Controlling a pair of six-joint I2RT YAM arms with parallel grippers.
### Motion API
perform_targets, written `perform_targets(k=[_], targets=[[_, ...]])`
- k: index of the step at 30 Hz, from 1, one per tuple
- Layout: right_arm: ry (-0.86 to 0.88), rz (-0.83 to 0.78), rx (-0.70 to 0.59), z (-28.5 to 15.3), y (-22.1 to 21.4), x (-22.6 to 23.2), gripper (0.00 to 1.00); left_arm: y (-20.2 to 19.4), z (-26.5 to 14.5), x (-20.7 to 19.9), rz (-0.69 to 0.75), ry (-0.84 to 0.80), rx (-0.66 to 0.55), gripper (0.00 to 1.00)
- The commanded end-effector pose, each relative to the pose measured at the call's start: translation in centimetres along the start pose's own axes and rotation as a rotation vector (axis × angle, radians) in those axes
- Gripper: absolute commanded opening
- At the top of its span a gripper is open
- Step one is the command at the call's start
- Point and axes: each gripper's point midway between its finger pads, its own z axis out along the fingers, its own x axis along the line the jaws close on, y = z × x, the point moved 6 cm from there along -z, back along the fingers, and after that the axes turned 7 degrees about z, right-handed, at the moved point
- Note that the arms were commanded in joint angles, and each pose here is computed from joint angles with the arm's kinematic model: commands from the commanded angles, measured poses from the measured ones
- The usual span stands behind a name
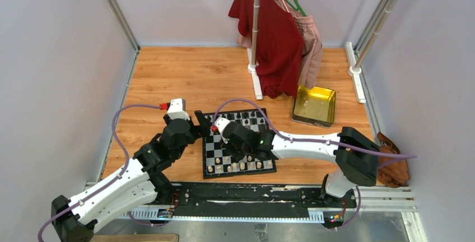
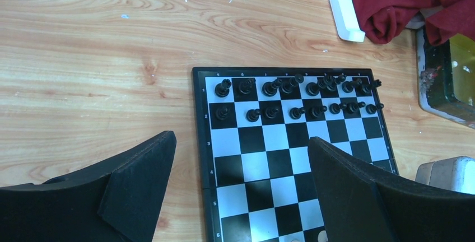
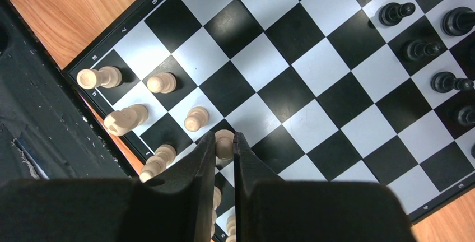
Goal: Set up the chess pieces on the board
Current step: Place the chess piece on the chessboard.
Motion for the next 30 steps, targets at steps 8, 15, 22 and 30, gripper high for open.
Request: perform_targets(k=[8, 15, 22, 30], targets=[[0.018, -0.013, 0.043, 1.0, -1.6, 0.5, 0.00, 0.8, 0.3, 0.0, -0.032, 0.027, -0.032, 0.94], [0.009, -0.012, 0.071, 1.2, -2.2, 0.3, 0.00, 0.7, 0.4, 0.0, -0.033, 0.028, -0.030, 0.94], [0.007, -0.010, 0.103, 1.4, -2.7, 0.3, 0.00, 0.6, 0.4, 0.0, -0.032, 0.031, -0.030, 0.94], [0.001, -0.012, 0.116, 1.5, -2.8, 0.3, 0.01, 0.6, 0.4, -0.1, -0.033, 0.027, -0.029, 0.94]])
